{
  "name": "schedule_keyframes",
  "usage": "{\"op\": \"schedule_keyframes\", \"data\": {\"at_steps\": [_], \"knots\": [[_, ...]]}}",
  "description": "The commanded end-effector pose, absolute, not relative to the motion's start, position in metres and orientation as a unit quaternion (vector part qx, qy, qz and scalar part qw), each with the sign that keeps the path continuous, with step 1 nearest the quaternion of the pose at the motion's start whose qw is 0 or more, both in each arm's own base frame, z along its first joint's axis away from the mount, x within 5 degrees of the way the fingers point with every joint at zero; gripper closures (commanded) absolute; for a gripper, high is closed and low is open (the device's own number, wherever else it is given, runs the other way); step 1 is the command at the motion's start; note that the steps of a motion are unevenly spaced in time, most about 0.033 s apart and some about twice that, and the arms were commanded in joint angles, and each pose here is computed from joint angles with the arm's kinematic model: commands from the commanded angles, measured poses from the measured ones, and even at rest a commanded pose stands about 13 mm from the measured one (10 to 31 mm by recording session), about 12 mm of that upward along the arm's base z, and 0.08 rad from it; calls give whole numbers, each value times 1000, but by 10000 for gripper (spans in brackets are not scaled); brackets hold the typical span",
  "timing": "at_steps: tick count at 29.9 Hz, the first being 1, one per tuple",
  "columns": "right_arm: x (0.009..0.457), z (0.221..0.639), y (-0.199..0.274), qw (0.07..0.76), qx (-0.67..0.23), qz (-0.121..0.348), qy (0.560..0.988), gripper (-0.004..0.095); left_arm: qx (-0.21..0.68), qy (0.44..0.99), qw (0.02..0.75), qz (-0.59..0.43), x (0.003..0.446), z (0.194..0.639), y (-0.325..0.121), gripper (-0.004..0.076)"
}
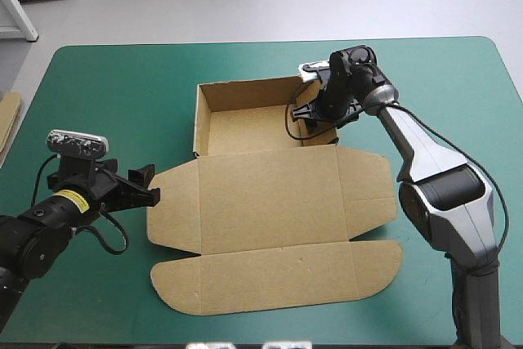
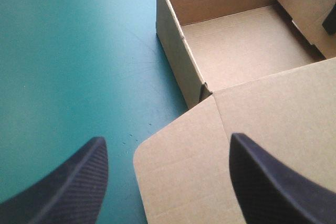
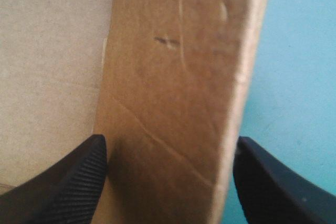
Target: Fold the box
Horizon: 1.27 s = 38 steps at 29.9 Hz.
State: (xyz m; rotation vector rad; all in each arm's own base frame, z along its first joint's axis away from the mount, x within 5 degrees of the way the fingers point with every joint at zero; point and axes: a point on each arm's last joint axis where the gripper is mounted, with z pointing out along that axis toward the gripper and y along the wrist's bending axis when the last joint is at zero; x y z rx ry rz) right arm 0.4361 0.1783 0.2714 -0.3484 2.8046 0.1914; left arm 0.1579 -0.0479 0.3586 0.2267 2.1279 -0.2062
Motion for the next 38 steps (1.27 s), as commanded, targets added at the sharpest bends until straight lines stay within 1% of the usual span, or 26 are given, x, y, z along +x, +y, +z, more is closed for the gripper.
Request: {"op": "schedule_keyframes", "data": {"at_steps": [1,4,6,8,10,12,13,17,20,25,30,38], "knots": [[428,306,172,190,-118,79,971,265,91,849,513,-90,158,372,-48,244],[428,306,172,190,-118,79,971,306,97,848,516,-76,159,372,-47,244],[428,306,172,190,-118,79,971,382,101,847,518,-67,159,372,-45,244],[428,306,173,189,-117,82,971,517,105,844,523,-57,158,372,-44,244],[428,306,173,189,-118,85,971,688,108,840,528,-54,156,368,-43,244],[427,306,174,188,-122,89,970,898,109,836,535,-57,154,362,-43,244],[427,306,174,188,-125,90,970,922,108,832,541,-62,151,361,-43,244],[427,308,174,190,-128,88,969,911,107,816,564,-70,144,357,-41,244],[426,314,170,200,-129,74,968,911,107,809,574,-70,139,360,-39,244],[423,330,157,219,-122,67,966,911,107,809,574,-69,139,359,-39,245],[427,345,121,237,-85,61,966,911,107,804,580,-71,139,361,-40,245],[418,384,50,284,-30,40,957,911,115,793,595,-60,141,364,-39,246]]}}
